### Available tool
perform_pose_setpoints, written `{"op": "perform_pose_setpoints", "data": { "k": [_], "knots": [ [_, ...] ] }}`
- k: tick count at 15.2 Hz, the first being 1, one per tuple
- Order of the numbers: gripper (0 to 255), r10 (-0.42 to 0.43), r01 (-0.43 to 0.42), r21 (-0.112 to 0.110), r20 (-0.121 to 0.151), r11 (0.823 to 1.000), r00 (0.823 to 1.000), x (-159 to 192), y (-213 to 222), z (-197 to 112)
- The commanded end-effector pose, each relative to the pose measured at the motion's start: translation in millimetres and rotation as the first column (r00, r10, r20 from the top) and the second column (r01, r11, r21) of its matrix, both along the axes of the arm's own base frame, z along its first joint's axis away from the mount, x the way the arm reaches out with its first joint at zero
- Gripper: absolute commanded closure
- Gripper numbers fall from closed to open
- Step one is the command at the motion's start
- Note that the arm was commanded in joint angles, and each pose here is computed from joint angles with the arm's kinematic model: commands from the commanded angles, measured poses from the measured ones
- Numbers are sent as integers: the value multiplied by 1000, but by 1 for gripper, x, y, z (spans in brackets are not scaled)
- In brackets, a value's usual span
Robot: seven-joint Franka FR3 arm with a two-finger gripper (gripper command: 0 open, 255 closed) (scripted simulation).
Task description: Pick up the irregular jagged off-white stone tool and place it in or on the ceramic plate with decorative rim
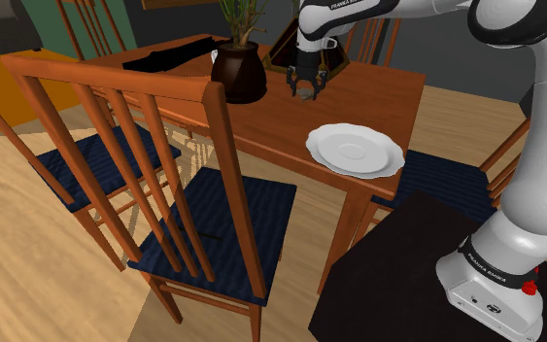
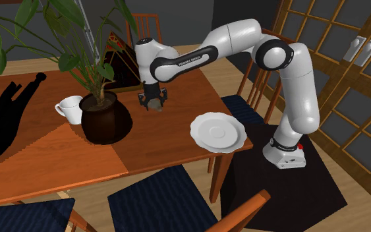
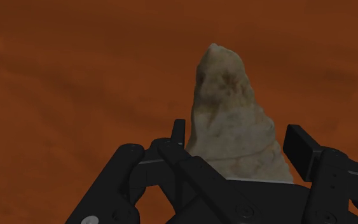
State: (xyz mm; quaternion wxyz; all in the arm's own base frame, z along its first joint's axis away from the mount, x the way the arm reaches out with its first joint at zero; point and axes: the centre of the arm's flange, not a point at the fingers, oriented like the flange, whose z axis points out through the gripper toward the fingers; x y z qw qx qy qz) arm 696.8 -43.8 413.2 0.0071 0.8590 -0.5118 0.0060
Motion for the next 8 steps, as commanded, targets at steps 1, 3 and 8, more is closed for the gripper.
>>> {"op": "perform_pose_setpoints", "data": {
  "k": [1, 3, 8],
  "knots": [
    [255, 0, 0, 0, 0, 1000, 1000, 0, 0, 8],
    [255, 0, 0, 0, 0, 1000, 1000, 0, 0, 19],
    [255, 0, 0, 0, 0, 1000, 1000, 0, 0, 45]
  ]
}}
